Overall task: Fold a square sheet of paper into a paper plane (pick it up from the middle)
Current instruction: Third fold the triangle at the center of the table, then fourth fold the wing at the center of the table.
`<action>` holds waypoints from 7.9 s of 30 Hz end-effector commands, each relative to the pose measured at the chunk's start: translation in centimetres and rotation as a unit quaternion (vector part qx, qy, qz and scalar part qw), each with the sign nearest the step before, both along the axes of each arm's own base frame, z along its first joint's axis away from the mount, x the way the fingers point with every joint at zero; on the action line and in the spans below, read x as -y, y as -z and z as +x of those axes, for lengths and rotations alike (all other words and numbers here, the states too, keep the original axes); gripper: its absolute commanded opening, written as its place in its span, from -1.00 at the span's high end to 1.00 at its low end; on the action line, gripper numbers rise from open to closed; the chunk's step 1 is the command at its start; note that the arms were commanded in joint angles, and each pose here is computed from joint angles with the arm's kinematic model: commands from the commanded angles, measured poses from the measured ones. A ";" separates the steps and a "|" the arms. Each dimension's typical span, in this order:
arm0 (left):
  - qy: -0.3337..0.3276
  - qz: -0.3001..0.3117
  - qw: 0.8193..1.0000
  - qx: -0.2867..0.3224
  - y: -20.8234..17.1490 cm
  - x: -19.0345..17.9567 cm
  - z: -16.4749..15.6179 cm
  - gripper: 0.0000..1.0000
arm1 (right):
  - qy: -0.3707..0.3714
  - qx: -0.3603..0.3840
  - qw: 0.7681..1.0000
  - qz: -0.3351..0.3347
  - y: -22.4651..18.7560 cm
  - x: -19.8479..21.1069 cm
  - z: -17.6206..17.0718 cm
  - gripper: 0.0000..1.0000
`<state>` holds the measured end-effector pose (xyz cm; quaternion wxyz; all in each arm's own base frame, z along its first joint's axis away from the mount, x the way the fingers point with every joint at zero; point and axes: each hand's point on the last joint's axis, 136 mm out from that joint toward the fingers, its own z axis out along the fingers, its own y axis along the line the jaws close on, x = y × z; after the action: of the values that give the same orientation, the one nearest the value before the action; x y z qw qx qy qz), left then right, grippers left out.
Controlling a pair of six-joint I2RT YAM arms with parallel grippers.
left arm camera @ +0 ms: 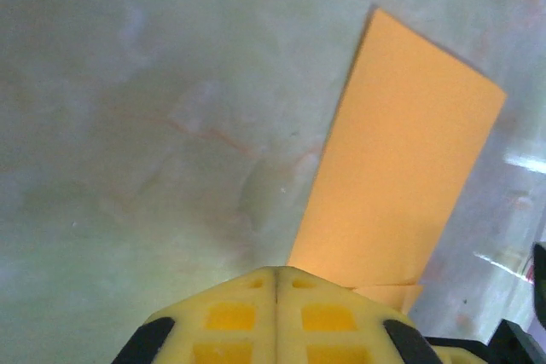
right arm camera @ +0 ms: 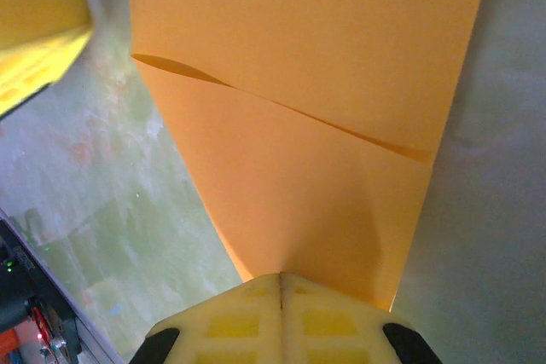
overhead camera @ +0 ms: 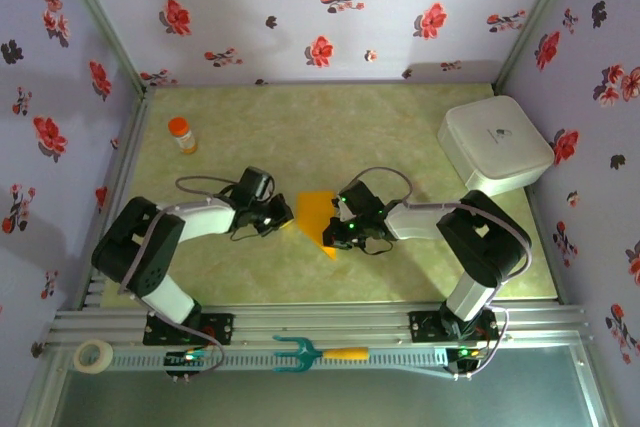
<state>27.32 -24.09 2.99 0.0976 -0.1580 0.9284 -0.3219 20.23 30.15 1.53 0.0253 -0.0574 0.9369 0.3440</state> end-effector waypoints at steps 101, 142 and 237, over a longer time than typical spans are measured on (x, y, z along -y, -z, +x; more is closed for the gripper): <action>-0.006 0.013 0.997 0.075 -3.4 1.1 -1.7 0.34 | 0.048 0.084 0.995 -0.029 -3.3 2.7 4.2 0.21; 0.028 -0.090 0.994 0.051 -3.6 3.4 0.8 -0.04 | 0.074 0.090 0.993 0.002 -3.1 3.9 4.6 0.77; 0.052 -0.127 0.988 0.072 -4.8 7.6 1.4 0.56 | -0.179 0.554 0.771 -0.259 -3.5 2.9 1.6 0.15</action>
<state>28.20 -31.38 7.48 0.1248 -0.1070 0.8792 -0.4471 21.01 26.59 4.06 0.4388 -0.4309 0.7886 -0.0005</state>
